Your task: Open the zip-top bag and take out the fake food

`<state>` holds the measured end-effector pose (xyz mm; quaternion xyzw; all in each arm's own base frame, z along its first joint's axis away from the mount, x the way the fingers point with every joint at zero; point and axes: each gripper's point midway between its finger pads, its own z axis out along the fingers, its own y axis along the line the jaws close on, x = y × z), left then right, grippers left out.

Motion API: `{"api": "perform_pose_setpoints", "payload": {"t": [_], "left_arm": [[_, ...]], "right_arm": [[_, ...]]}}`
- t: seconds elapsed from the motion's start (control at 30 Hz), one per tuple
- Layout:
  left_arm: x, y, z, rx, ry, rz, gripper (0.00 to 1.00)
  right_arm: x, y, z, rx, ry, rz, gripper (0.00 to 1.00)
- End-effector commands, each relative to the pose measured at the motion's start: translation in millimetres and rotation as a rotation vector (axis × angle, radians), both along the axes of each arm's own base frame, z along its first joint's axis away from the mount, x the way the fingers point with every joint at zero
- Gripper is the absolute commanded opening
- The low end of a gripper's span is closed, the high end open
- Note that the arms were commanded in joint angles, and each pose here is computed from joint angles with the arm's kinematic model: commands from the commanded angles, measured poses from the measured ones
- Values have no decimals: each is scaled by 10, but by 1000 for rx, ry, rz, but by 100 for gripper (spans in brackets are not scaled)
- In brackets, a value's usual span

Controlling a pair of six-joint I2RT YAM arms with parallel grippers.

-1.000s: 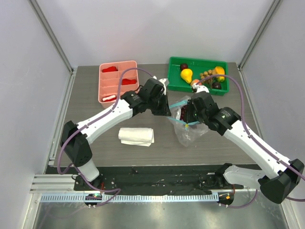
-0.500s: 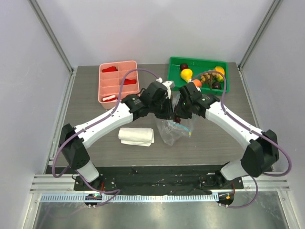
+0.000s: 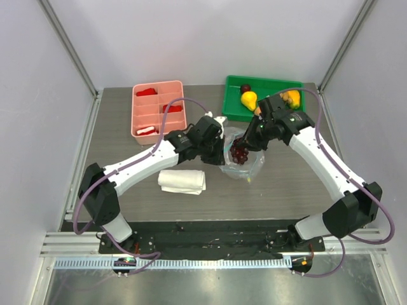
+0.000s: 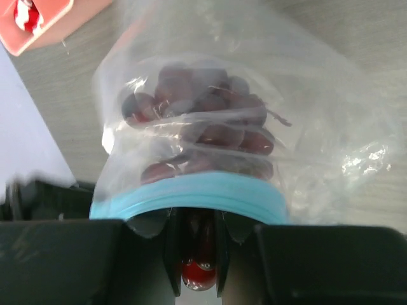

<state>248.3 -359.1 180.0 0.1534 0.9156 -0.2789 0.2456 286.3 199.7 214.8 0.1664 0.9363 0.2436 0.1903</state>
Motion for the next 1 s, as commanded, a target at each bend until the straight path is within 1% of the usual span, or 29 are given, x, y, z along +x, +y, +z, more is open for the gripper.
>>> {"api": "perform_pose_setpoints", "payload": {"t": [0.0, 0.07, 0.17, 0.23, 0.27, 0.3, 0.43, 0.5, 0.57, 0.63, 0.67, 0.7, 0.73, 0.8, 0.83, 0.87, 0.93, 0.97], "left_arm": [[236, 231, -70, 32, -23, 73, 0], [327, 242, -10, 18, -40, 85, 0], [466, 280, 53, 20, -50, 103, 0], [533, 247, 151, 10, -70, 98, 0], [554, 230, 96, 20, -58, 97, 0], [579, 194, 145, 10, -61, 95, 0], [609, 164, 82, 18, -3, 110, 0], [618, 133, 96, 1, 6, 115, 0], [626, 89, 127, -21, 8, 112, 0], [619, 84, 102, -20, 21, 113, 0], [618, 93, 83, -16, 29, 117, 0], [605, 84, 75, -17, 34, 114, 0], [606, 89, 58, -16, 42, 121, 0], [589, 101, 50, -11, 51, 130, 0], [596, 113, 48, -13, 59, 142, 0], [597, 117, 57, -12, 62, 149, 0], [598, 106, 51, -15, 73, 158, 0], [594, 96, 53, -20, 79, 160, 0]], "right_arm": [[-508, 87, 379, 102, 61, 243, 1], [-600, 30, 359, 67, 49, 322, 1], [-770, -14, 381, 65, 38, 417, 1], [-877, 40, 495, 121, 22, 468, 1], [-906, 82, 557, 153, 4, 490, 1], [-962, 177, 697, 231, -26, 544, 1], [-1104, 300, 1068, 365, -107, 624, 1], [-1140, 323, 1108, 393, -110, 636, 1], [-1043, 268, 1131, 337, -164, 604, 1], [-870, 246, 1242, 337, -211, 557, 1], [-678, 234, 1387, 323, -288, 516, 1], [-506, 175, 1444, 299, -324, 455, 1], [-277, 87, 1476, 252, -351, 349, 1], [160, -85, 1612, 195, -430, 201, 1], [329, -174, 1623, 170, -448, 125, 1], [586, -302, 1620, 117, -487, 38, 1], [902, -563, 1533, 42, -508, -87, 1], [1160, -719, 1409, -25, -522, -164, 1]]}}
